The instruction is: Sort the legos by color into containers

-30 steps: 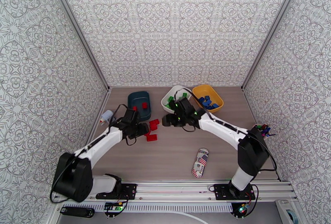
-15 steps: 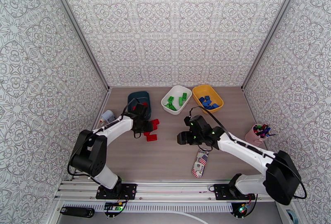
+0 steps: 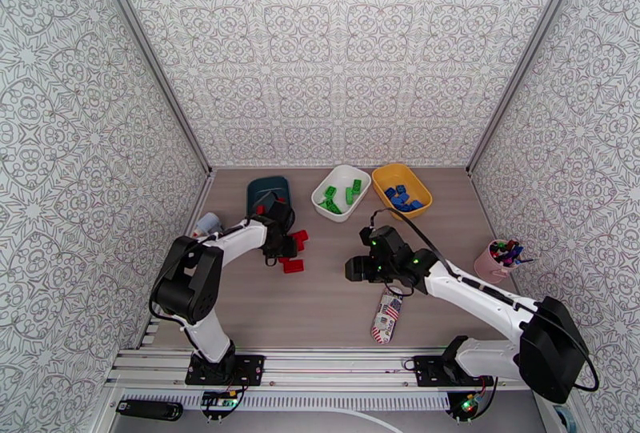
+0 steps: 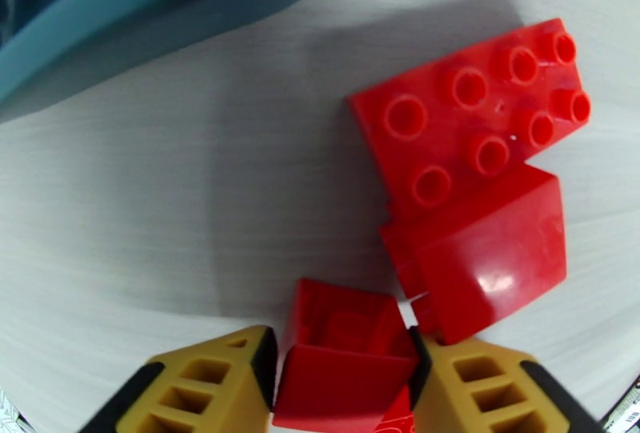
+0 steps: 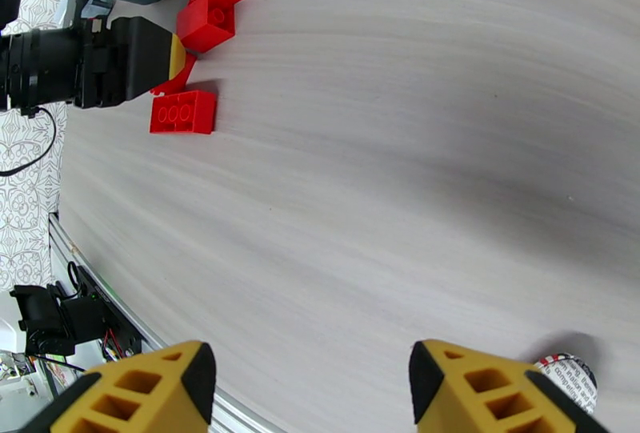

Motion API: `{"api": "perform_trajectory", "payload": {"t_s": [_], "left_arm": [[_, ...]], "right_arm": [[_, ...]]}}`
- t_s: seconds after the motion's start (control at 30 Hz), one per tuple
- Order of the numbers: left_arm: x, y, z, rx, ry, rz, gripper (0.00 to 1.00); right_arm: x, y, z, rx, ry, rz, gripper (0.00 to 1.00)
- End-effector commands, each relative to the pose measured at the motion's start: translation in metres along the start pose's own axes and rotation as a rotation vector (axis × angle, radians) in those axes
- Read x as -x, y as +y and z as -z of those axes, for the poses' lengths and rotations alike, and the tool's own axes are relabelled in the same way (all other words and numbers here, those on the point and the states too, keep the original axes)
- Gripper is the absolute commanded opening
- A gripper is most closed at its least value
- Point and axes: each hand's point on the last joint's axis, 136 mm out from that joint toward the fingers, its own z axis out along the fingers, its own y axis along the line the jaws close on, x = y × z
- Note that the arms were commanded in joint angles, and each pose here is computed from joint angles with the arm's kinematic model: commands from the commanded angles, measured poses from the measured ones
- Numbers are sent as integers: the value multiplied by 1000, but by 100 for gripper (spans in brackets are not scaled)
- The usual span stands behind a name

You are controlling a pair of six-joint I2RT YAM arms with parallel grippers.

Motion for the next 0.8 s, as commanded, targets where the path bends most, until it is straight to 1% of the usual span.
{"api": "perform_trajectory", "payload": {"t_s": [0.0, 0.17, 0.43, 0.6, 0.77], "left_arm": [[3, -1, 0, 18, 8, -22, 42], [3, 1, 16, 25, -18, -18, 34], [0, 4, 61, -10, -96, 13, 31], [2, 6, 91, -77, -149, 59, 30], [22, 19, 121, -183, -228, 167, 30]], "right_arm": [[2, -1, 3, 1, -23, -15, 68], [4, 3, 1, 17, -21, -17, 68], [13, 21, -13, 77, 4, -28, 66], [21, 52, -26, 140, 4, -15, 67], [25, 90, -42, 185, 23, 21, 67]]}}
